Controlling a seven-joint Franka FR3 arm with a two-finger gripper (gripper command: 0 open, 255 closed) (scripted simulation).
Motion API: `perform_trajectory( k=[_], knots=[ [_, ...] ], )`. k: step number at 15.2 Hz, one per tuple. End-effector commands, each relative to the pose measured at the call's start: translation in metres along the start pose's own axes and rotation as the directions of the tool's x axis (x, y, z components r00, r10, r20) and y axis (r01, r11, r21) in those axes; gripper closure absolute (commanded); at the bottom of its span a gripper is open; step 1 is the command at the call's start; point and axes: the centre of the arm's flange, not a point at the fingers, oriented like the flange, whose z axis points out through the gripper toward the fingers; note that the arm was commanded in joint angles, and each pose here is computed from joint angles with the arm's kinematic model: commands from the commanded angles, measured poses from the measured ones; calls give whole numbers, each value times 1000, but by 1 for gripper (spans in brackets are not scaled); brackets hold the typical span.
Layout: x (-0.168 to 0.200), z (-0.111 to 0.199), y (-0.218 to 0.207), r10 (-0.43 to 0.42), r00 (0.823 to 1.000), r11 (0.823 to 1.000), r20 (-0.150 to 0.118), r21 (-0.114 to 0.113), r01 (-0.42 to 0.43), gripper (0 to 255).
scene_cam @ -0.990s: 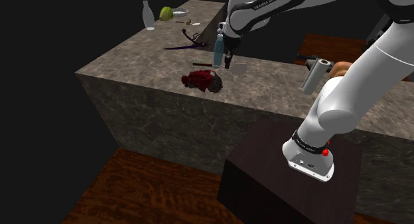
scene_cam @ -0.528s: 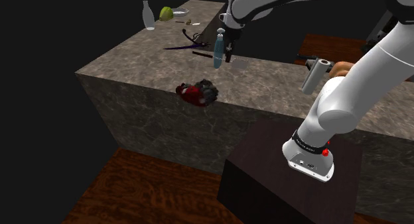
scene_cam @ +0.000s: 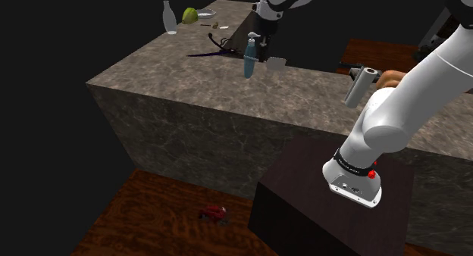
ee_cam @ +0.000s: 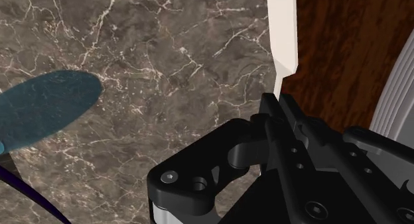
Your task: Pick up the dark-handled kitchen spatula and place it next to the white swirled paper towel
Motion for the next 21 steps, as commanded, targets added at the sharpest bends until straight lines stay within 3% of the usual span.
perform_trajectory(
  k=[1, 3, 21],
  knots=[
    [0, -9, 0, 0, 1000, 1000, 0, 0, 0, 255],
    [1, -20, 0, 0, 1000, 1000, 0, 0, 0, 255],
    [-235, -32, 29, 0, 1000, 1000, 0, 0, 0, 255]
  ],
)
